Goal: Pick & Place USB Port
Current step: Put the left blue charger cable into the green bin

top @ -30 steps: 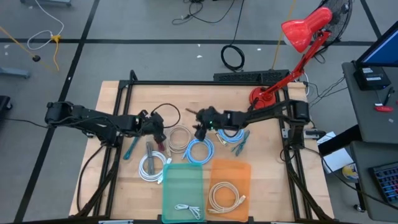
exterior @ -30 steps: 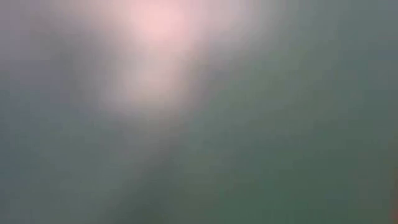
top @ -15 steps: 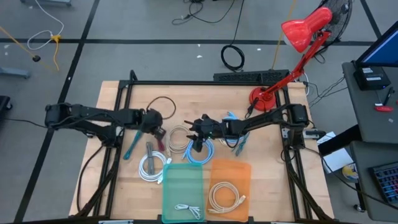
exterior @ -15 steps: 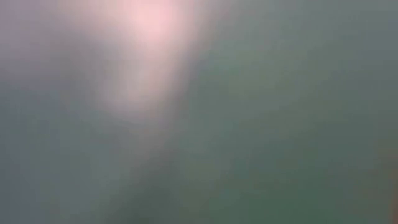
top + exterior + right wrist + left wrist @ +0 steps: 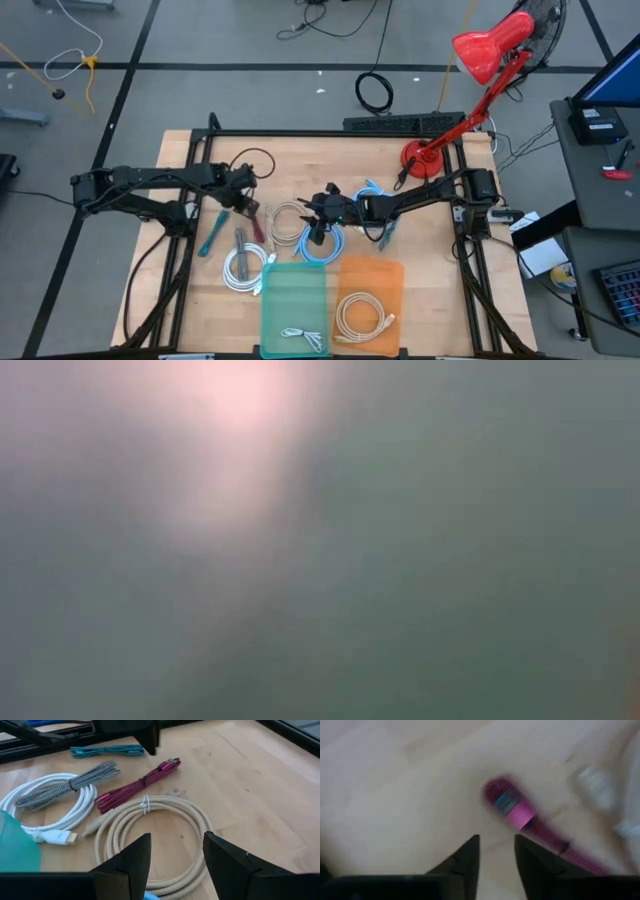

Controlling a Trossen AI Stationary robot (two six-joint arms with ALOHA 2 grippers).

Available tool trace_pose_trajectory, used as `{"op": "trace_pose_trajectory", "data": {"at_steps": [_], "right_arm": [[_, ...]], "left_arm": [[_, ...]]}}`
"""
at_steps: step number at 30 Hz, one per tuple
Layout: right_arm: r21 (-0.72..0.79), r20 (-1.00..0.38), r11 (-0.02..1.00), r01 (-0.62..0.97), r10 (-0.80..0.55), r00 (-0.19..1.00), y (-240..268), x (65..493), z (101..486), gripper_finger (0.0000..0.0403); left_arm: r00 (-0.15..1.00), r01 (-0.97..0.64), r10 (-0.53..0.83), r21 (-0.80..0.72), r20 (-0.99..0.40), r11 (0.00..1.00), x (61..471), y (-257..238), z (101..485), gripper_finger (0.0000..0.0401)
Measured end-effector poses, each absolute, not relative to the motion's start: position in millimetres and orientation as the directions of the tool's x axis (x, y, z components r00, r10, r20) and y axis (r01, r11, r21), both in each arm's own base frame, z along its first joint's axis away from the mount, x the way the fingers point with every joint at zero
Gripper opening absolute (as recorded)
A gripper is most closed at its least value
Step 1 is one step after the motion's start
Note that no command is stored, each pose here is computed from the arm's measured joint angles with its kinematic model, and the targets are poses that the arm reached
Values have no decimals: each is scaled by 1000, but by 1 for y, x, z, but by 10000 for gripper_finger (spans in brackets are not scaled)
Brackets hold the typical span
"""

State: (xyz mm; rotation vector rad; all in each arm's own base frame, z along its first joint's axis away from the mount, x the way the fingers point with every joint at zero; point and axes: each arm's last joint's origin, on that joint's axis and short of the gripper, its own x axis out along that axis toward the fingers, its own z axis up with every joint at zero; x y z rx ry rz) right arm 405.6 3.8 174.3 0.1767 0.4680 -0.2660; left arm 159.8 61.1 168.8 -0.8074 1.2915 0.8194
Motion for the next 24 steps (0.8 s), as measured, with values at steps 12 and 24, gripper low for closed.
{"op": "trace_pose_trajectory", "data": {"at_steps": [12,24], "right_arm": [[109,-441,952,287,-212,872,5,407,177,169],[110,-440,955,276,-203,875,9,407,177,169]], "left_arm": [[-105,-830,-39,66,-994,554,144,43,168,240],[-118,-834,16,108,-993,541,149,26,167,241]]}}
